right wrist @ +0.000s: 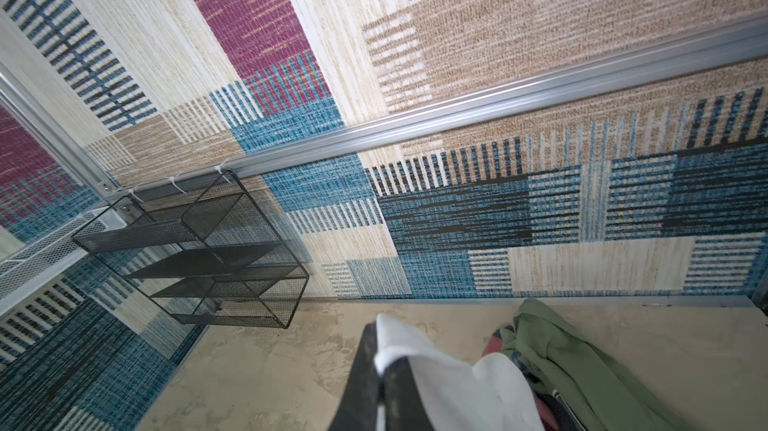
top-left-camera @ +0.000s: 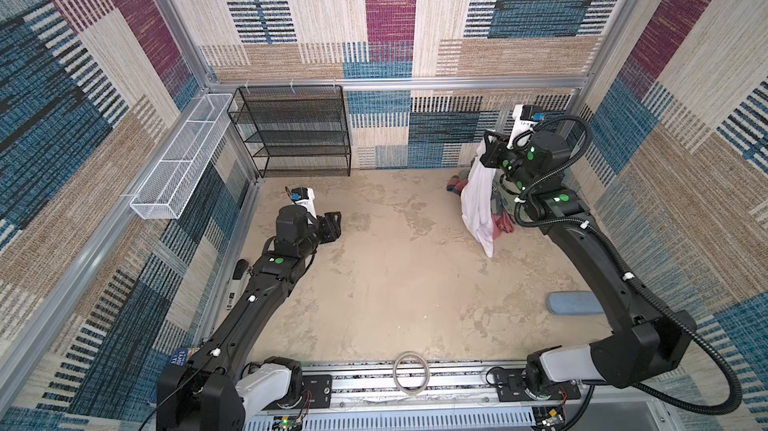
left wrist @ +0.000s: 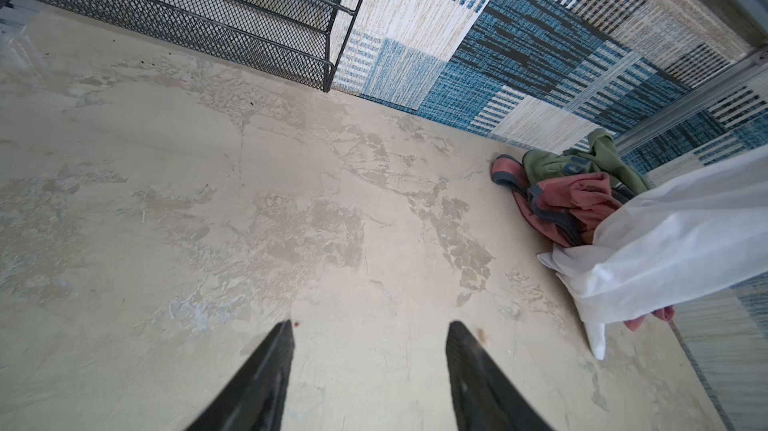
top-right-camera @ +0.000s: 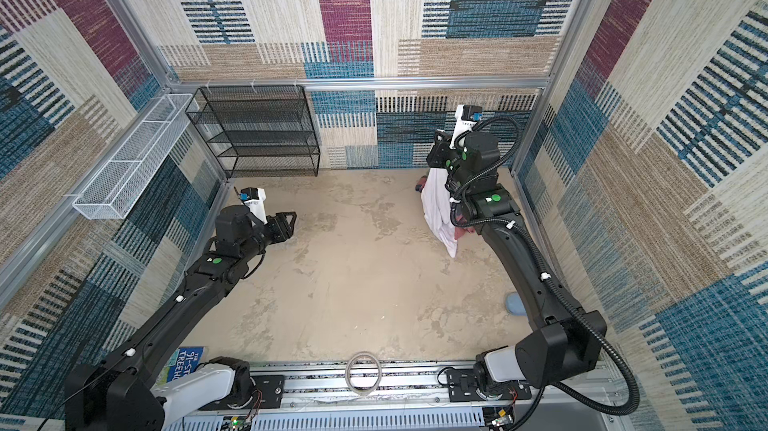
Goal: Pick out a specific cloth from the pile
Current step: 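Grasp the white cloth with the right gripper and lift it high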
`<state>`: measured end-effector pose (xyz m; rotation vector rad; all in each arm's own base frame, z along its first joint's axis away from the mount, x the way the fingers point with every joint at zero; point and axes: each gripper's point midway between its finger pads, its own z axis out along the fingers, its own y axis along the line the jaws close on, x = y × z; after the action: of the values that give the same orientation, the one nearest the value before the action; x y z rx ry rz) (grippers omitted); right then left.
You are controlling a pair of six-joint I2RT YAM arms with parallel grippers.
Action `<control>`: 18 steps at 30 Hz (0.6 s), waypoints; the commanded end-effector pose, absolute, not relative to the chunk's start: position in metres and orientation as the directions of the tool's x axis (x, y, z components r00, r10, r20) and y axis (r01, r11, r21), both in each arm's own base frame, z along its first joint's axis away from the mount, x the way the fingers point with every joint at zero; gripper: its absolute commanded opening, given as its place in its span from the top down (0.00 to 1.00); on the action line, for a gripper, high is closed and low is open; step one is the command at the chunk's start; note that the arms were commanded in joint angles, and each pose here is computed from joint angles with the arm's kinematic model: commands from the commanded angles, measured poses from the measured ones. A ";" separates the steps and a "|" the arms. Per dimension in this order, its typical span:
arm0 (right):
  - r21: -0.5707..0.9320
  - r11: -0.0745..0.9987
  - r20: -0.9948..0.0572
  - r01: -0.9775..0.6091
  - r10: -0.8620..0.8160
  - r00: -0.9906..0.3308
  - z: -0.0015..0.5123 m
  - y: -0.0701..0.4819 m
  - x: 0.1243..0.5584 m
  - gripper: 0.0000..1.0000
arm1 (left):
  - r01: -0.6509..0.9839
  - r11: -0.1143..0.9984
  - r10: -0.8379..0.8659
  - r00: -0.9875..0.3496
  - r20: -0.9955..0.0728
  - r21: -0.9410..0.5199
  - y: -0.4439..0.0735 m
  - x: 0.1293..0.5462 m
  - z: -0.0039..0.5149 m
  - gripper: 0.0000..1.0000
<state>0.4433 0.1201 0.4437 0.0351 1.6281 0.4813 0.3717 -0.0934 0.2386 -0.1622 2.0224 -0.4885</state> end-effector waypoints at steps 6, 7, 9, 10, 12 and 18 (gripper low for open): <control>0.288 0.885 -0.956 -0.365 0.290 -0.051 0.493 0.131 0.427 1.00 | 0.113 0.895 -0.332 -0.475 -0.815 -0.431 -0.096 0.363 0.252 0.39; 0.282 0.883 -0.957 -0.375 0.288 -0.042 0.499 0.132 0.425 1.00 | 0.115 0.896 -0.329 -0.475 -0.816 -0.428 -0.096 0.362 0.254 0.39; 0.268 0.879 -0.958 -0.395 0.287 -0.010 0.515 0.133 0.420 1.00 | 0.115 0.897 -0.328 -0.471 -0.819 -0.426 -0.095 0.360 0.255 0.39; 0.265 0.877 -0.957 -0.400 0.289 -0.002 0.521 0.133 0.419 1.00 | 0.113 0.897 -0.330 -0.470 -0.819 -0.427 -0.095 0.359 0.255 0.39; 0.258 0.872 -0.957 -0.416 0.289 0.012 0.532 0.134 0.416 1.00 | 0.114 0.896 -0.333 -0.464 -0.821 -0.428 -0.094 0.358 0.258 0.39; 0.241 0.821 -0.951 -0.517 0.306 0.043 0.567 0.148 0.404 1.00 | 0.120 0.896 -0.335 -0.451 -0.827 -0.429 -0.093 0.353 0.266 0.40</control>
<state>0.4117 0.1376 0.5523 -0.1228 1.4324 0.5807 0.3552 -0.0941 0.2603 -0.1486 1.9833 -0.5204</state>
